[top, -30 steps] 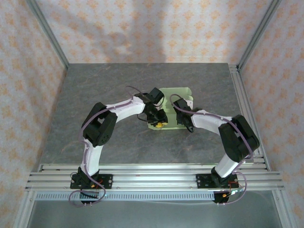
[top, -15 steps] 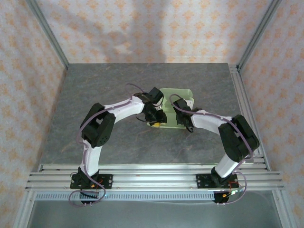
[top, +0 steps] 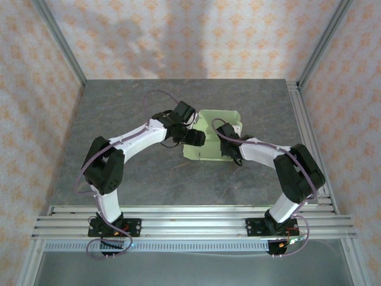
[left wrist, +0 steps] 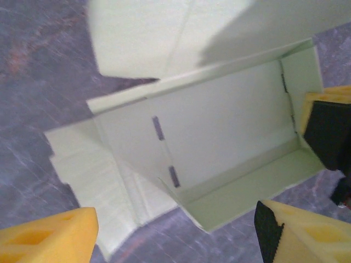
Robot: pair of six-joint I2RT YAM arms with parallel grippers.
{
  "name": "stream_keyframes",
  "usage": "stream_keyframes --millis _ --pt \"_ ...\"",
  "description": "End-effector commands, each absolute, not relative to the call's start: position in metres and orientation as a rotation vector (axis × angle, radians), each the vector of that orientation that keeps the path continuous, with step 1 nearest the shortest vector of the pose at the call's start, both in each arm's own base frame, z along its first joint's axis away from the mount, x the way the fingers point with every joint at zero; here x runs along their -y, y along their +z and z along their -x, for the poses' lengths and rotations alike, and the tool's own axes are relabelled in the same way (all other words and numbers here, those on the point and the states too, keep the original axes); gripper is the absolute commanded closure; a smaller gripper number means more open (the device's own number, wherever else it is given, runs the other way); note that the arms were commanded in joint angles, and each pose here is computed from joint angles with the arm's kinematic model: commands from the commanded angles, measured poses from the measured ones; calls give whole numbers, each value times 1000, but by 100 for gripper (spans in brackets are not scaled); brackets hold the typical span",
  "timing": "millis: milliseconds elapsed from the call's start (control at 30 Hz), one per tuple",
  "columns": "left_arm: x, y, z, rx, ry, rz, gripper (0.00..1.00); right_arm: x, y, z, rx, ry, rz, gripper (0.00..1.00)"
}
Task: Fold the paper box
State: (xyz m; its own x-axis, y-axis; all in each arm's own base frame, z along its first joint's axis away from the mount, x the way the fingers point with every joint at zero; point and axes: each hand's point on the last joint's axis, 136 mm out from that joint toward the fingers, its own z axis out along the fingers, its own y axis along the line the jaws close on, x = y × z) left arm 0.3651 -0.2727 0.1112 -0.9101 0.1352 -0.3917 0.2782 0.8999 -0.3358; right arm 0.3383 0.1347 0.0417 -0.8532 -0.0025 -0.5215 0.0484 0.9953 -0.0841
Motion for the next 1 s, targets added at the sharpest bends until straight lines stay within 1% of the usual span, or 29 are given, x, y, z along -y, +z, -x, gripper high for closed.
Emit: stream_keyframes --millis 0,133,267,400,533,633,700,800,967 --pt "265 121 -382 -2597 -589 -394 21 -132 42 -333 -2590 -131 35 88" --pt "266 116 -391 -2569 -620 -494 18 -137 43 -333 -2587 -104 100 88" --pt "267 105 -398 -2580 -588 -575 17 -141 44 -333 -2586 -83 136 88" --pt "266 88 -408 -2617 -564 -574 19 -143 45 -334 -2583 -70 146 88" --pt "264 78 -414 -2639 -529 -569 24 -143 46 -333 -2581 -69 151 88" --pt "261 71 -416 -2660 -516 -549 38 -142 46 -333 -2582 -77 150 88" --pt "259 67 -416 -2679 -527 -524 41 -142 45 -333 -2583 -78 147 88" --pt "257 60 -415 -2704 -552 -487 50 -142 45 -333 -2585 -80 148 88" --pt "258 53 -411 -2739 -578 -471 51 -142 44 -334 -2587 -82 145 88"
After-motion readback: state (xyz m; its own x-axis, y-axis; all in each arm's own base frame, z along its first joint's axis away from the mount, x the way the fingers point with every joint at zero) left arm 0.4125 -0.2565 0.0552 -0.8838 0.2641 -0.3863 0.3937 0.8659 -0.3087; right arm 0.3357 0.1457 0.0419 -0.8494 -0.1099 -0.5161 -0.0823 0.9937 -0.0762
